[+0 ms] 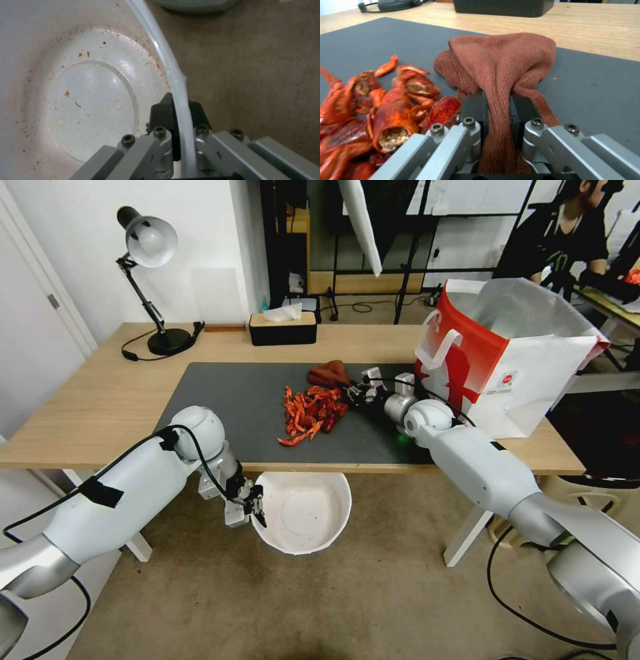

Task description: Sweep shrimp from table into container with towel, then put container into takeout bag.

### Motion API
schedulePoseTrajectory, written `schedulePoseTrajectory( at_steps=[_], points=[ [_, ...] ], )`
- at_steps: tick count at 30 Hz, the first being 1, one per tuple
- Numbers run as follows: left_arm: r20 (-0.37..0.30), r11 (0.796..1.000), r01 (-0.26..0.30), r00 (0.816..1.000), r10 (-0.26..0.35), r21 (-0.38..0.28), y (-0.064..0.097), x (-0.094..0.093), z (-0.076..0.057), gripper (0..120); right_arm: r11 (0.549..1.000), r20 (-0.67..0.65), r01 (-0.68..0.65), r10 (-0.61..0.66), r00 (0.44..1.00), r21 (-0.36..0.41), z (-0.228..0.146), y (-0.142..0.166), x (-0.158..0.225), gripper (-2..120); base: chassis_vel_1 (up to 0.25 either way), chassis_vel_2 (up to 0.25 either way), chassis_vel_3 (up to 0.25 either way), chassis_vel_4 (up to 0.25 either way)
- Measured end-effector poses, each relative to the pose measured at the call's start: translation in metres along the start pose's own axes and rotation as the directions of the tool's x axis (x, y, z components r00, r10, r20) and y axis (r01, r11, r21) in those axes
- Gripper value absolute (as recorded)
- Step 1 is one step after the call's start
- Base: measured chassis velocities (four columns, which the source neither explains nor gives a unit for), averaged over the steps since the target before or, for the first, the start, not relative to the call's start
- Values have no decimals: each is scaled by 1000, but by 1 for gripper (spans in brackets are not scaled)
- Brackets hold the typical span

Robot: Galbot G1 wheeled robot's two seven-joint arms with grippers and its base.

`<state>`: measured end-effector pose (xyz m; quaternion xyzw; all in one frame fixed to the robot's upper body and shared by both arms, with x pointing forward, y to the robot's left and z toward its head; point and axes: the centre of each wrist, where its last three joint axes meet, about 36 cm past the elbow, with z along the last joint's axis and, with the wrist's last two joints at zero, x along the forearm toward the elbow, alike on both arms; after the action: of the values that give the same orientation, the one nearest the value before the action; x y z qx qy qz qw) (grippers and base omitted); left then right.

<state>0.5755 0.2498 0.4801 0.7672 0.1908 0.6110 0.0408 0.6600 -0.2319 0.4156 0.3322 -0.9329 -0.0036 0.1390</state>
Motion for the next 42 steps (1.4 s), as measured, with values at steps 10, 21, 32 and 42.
schedulePoseTrajectory(
  at_steps=[10, 21, 32, 42],
  points=[
    [10, 1000, 2, 1000, -2, -22, 10, -4, -2, 0, 1000, 5, 21, -21, 1000, 3, -2, 9, 9, 10, 0, 0, 0, 0],
    [23, 999, 4, 1000, -3, -39, 20, -12, -3, 0, 999, -3, 47, -47, 999, 3, 2, 20, 19, 10, 0, 0, 0, 0],
    [23, 999, 4, 1000, -3, -38, 24, -12, 0, 0, 998, -5, 68, -68, 998, -10, 9, 38, 33, 10, 0, 0, 0, 0],
    [17, 1000, 1, 1000, 0, -21, 19, -9, 5, 0, 996, -16, 85, -85, 996, -17, 18, 51, 51, 10, 0, 0, 0, 0]
  ],
)
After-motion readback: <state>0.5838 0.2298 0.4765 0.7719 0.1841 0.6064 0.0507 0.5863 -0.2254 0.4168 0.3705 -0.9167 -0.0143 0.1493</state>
